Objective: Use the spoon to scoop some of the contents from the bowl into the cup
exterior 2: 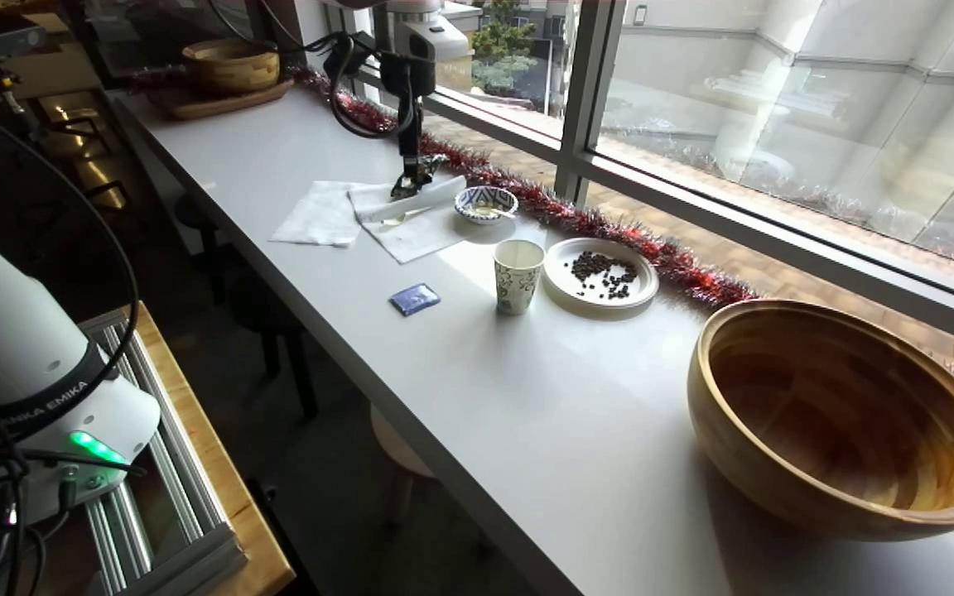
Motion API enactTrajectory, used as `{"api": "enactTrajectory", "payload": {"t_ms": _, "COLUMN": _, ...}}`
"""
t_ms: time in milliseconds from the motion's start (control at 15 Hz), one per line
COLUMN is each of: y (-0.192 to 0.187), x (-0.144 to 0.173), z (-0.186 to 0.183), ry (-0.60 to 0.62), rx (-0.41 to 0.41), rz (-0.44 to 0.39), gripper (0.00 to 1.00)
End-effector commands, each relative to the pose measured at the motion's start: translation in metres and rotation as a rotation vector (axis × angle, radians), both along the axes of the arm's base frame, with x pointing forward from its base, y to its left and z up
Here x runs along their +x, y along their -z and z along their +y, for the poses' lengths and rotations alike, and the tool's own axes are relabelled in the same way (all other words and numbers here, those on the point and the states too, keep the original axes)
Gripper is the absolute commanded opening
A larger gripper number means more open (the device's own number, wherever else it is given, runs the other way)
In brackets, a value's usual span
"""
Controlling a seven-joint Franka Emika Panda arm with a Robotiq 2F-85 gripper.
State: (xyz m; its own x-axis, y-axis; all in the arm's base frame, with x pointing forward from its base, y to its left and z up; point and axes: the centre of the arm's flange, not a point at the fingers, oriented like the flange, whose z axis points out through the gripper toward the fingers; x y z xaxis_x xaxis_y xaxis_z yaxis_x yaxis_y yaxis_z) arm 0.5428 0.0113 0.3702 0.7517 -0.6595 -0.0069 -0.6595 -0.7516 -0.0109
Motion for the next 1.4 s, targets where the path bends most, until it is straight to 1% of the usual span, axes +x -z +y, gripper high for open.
{"api": "enactTrajectory", "payload": {"t_ms": 0, "y": 0.01, "x": 0.07, "z": 0.005, "ry": 0.192, "rx": 0.045, "rz": 0.004, "gripper": 1.0}}
{"api": "enactTrajectory", "payload": {"t_ms": 133, "y": 0.016, "x": 0.092, "z": 0.008, "ry": 0.287, "rx": 0.072, "rz": 0.003, "gripper": 1.0}}
{"api": "enactTrajectory", "payload": {"t_ms": 400, "y": 0.035, "x": 0.119, "z": 0.015, "ry": 0.452, "rx": 0.186, "rz": -0.001, "gripper": 1.0}}
{"api": "enactTrajectory", "payload": {"t_ms": 467, "y": 0.032, "x": 0.092, "z": 0.01, "ry": 0.371, "rx": 0.134, "rz": 0.003, "gripper": 1.0}}
{"api": "enactTrajectory", "payload": {"t_ms": 667, "y": 0.04, "x": 0.105, "z": 0.012, "ry": 0.414, "rx": 0.161, "rz": 0.008, "gripper": 1.0}}
{"api": "enactTrajectory", "payload": {"t_ms": 1000, "y": 0.039, "x": 0.107, "z": 0.012, "ry": 0.425, "rx": 0.163, "rz": 0.006, "gripper": 1.0}}
{"api": "enactTrajectory", "payload": {"t_ms": 1133, "y": 0.043, "x": 0.119, "z": 0.01, "ry": 0.457, "rx": 0.219, "rz": 0.023, "gripper": 1.0}}
{"api": "enactTrajectory", "payload": {"t_ms": 1333, "y": 0.052, "x": 0.139, "z": 0.005, "ry": 0.544, "rx": 0.325, "rz": 0.084, "gripper": 1.0}}
